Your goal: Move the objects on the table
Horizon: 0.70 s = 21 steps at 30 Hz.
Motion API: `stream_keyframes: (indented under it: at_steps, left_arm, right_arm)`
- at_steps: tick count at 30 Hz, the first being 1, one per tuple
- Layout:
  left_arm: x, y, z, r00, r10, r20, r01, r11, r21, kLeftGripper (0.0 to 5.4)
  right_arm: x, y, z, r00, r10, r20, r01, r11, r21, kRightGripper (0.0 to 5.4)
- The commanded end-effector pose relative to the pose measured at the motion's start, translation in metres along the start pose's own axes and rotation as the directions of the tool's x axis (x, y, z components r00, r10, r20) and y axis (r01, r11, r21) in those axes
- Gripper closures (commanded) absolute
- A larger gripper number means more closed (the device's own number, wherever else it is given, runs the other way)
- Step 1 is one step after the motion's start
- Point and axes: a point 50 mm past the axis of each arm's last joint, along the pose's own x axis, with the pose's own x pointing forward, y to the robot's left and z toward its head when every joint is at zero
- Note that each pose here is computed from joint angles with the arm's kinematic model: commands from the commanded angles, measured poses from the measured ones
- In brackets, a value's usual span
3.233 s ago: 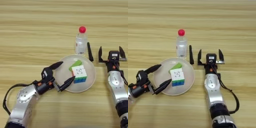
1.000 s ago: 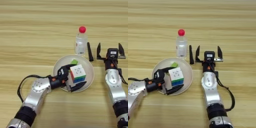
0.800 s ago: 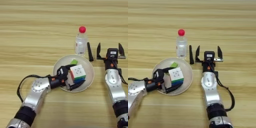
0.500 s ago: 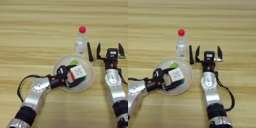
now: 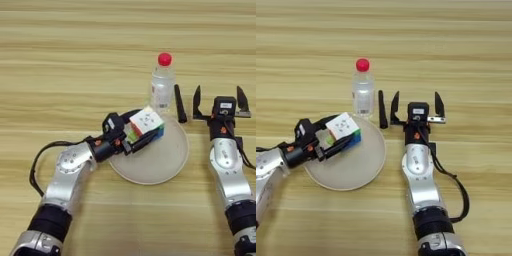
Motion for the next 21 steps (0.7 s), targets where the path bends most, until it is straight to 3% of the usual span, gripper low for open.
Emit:
stream_keyframes:
  at_steps: [1,4,7,10,12,14,18,21]
  left_arm:
    - [-0.002,0.023,0.028,0.987,0.125,0.102,-0.13,0.99,0.044,2.12]
    - [-0.018,0.04,0.039,0.957,0.26,0.131,-0.269,0.961,0.056,2.12]
    - [-0.034,0.054,0.04,0.929,0.356,0.103,-0.365,0.927,0.083,2.12]
    - [-0.045,0.071,0.037,0.871,0.487,0.062,-0.491,0.866,0.096,2.12]
    - [-0.053,0.082,0.029,0.813,0.581,0.016,-0.58,0.808,0.106,2.12]
    - [-0.057,0.086,0.019,0.777,0.629,-0.029,-0.623,0.775,0.11,2.12]
    - [-0.053,0.082,-0.001,0.766,0.634,-0.103,-0.627,0.773,0.097,2.12]
    - [-0.047,0.072,-0.014,0.793,0.59,-0.152,-0.582,0.807,0.099,2.12]
  right_arm:
    - [-0.001,0.001,-0.003,1.0,0.0,-0.02,0.0,1.0,-0.005,0.0]
    - [-0.001,0.002,-0.003,1.0,0.0,-0.02,0.0,1.0,-0.005,0.0]
    - [0.0,0.003,-0.003,1.0,0.001,-0.021,-0.001,1.0,-0.005,0.0]
    - [0.0,0.002,-0.004,1.0,0.002,-0.021,-0.002,1.0,-0.006,0.0]
    - [0.0,0.002,-0.004,1.0,0.002,-0.021,-0.002,1.0,-0.007,0.0]
    - [0.0,0.002,-0.004,1.0,0.002,-0.02,-0.003,1.0,-0.007,0.0]
    - [0.0,0.002,-0.004,1.0,0.003,-0.02,-0.003,1.0,-0.007,0.0]
    - [-0.001,0.002,-0.003,1.0,0.002,-0.019,-0.003,1.0,-0.007,0.0]
